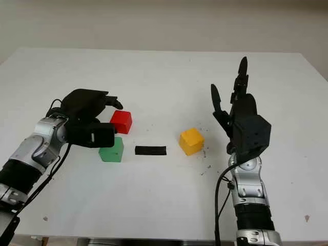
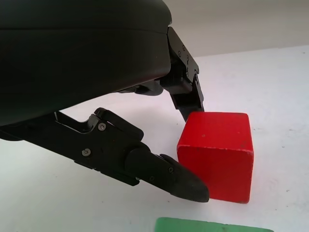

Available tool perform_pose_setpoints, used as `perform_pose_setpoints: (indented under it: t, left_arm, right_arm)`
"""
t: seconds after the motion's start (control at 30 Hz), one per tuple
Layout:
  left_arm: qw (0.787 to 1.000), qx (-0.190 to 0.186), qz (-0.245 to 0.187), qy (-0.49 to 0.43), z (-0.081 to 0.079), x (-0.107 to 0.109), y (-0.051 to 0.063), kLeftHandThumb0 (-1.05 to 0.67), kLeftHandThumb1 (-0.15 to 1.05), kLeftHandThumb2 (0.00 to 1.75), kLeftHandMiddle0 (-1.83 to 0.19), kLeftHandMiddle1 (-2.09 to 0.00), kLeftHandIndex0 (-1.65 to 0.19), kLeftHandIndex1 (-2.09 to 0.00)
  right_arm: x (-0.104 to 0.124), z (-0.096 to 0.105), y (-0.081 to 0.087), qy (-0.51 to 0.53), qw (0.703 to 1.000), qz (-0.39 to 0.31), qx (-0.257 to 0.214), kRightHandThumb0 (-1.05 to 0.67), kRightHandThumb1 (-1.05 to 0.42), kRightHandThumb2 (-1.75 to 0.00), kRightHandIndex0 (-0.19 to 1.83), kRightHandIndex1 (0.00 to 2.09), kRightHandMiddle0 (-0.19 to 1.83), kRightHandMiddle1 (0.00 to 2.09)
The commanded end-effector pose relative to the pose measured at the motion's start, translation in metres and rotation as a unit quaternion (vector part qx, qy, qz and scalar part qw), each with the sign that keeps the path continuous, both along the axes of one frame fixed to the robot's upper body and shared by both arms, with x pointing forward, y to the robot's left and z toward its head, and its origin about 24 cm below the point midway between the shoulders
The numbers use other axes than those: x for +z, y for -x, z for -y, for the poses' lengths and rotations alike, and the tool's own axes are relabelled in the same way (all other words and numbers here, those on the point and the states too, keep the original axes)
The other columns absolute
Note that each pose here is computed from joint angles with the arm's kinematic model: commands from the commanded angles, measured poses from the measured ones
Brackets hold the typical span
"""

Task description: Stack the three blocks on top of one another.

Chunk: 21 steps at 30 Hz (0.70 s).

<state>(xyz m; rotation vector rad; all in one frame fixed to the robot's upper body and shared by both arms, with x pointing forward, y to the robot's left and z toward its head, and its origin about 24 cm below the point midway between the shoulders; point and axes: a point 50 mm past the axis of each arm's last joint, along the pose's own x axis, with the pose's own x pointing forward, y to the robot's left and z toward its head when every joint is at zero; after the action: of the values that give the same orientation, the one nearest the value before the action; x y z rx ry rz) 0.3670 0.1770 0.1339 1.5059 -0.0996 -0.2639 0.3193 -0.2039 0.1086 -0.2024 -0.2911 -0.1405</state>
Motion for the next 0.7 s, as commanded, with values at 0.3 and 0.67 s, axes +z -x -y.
perform_pose_setpoints:
  t: [0.3,0.67]
  left_arm:
    - [0.996,-0.003,-0.052,0.077,-0.0032,-0.0024,-0.0028,-0.48,0.96,0.06,-0.42,-0.06,-0.46,-1.04]
    - [0.976,-0.025,-0.104,0.190,-0.0055,0.0024,-0.0018,-0.39,1.04,0.06,-0.41,-0.07,-0.34,-1.22]
  right_arm:
    - [0.0018,-0.0001,0.0033,-0.007,1.000,0.006,-0.001,-0.62,-1.05,-0.45,-0.19,0.02,-0.15,0.05]
    - [0.0014,0.0004,0.0036,-0.006,1.000,0.003,0.000,-0.62,-1.05,-0.44,-0.19,0.02,-0.16,0.05]
